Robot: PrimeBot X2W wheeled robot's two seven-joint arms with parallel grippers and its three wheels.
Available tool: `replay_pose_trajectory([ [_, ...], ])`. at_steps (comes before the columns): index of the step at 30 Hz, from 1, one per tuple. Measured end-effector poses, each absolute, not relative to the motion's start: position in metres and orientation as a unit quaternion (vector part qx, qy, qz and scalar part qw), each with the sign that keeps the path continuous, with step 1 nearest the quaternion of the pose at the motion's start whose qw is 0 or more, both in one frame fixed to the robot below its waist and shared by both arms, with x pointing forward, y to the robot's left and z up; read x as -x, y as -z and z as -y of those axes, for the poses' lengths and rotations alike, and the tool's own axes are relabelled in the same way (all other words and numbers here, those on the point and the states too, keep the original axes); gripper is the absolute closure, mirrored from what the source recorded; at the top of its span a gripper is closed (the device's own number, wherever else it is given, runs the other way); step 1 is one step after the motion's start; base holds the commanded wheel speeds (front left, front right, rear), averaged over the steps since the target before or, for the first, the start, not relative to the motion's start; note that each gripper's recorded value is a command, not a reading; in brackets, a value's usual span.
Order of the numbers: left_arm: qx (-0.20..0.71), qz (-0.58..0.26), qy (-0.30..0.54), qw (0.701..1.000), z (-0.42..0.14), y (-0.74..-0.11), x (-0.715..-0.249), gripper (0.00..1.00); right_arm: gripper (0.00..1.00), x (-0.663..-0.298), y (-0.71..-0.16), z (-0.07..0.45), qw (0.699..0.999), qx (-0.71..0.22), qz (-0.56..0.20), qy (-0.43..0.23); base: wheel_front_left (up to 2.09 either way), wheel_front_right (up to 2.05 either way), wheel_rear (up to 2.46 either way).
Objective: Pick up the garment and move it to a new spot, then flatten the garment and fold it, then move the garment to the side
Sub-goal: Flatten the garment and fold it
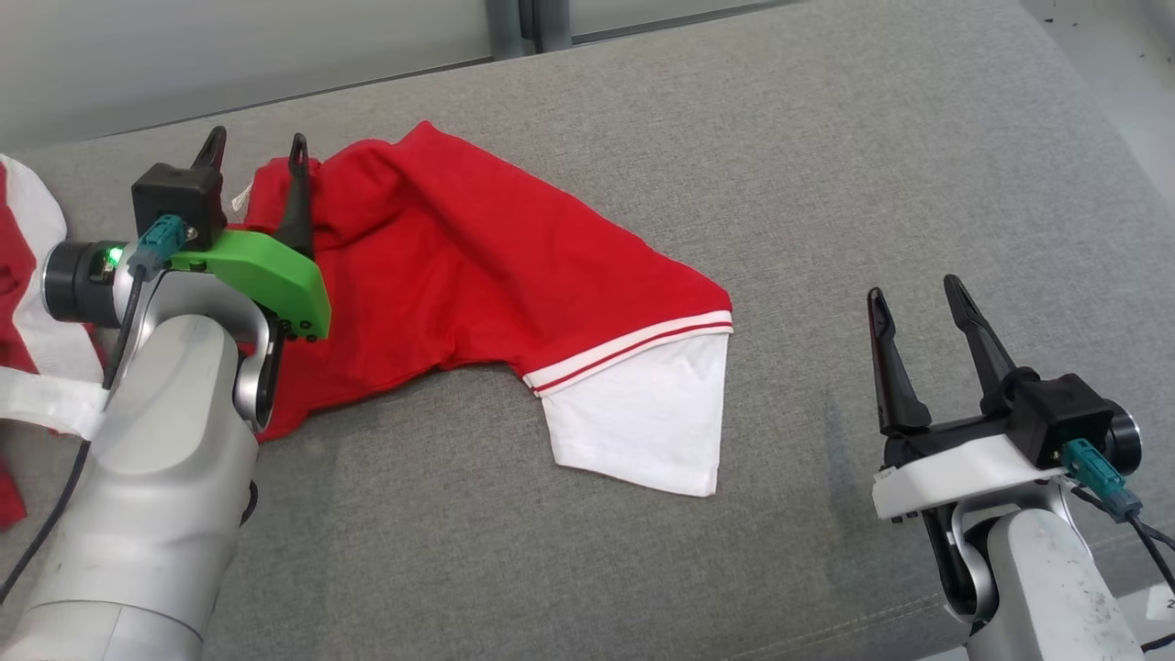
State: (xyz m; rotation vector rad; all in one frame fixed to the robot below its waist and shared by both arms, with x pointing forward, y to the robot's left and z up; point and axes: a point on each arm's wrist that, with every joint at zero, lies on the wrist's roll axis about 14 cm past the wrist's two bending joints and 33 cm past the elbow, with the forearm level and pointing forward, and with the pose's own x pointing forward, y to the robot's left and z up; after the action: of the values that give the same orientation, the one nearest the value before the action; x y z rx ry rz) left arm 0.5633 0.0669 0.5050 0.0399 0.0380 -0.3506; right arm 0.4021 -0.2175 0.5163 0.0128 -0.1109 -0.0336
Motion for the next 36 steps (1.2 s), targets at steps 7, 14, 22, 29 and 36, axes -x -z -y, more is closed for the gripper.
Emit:
replay_pose_trajectory([
  [7,0.008,-0.009,0.158,0.987,-0.080,-0.508,-0.543,0.00,0.00,-0.405,-0.517,0.210,0.998,-0.007,0.059,0.007,0.00,0.00,0.00],
  [14,0.051,0.021,0.140,0.989,-0.091,-0.516,-0.506,0.00,0.00,-0.407,-0.522,0.196,0.998,-0.008,0.067,-0.012,0.00,0.00,0.00],
  [22,0.085,0.028,0.120,0.989,-0.105,-0.511,-0.456,0.00,0.00,-0.408,-0.534,0.187,0.996,-0.003,0.085,-0.026,0.00,0.00,0.00],
  [29,0.100,0.013,0.078,0.992,-0.129,-0.498,-0.419,0.00,0.00,-0.398,-0.540,0.180,0.995,0.001,0.092,-0.036,0.00,0.00,0.00],
  [36,0.112,0.005,0.052,0.992,-0.142,-0.491,-0.387,0.00,0.00,-0.384,-0.541,0.174,0.995,-0.002,0.094,-0.043,0.00,0.00,0.00],
])
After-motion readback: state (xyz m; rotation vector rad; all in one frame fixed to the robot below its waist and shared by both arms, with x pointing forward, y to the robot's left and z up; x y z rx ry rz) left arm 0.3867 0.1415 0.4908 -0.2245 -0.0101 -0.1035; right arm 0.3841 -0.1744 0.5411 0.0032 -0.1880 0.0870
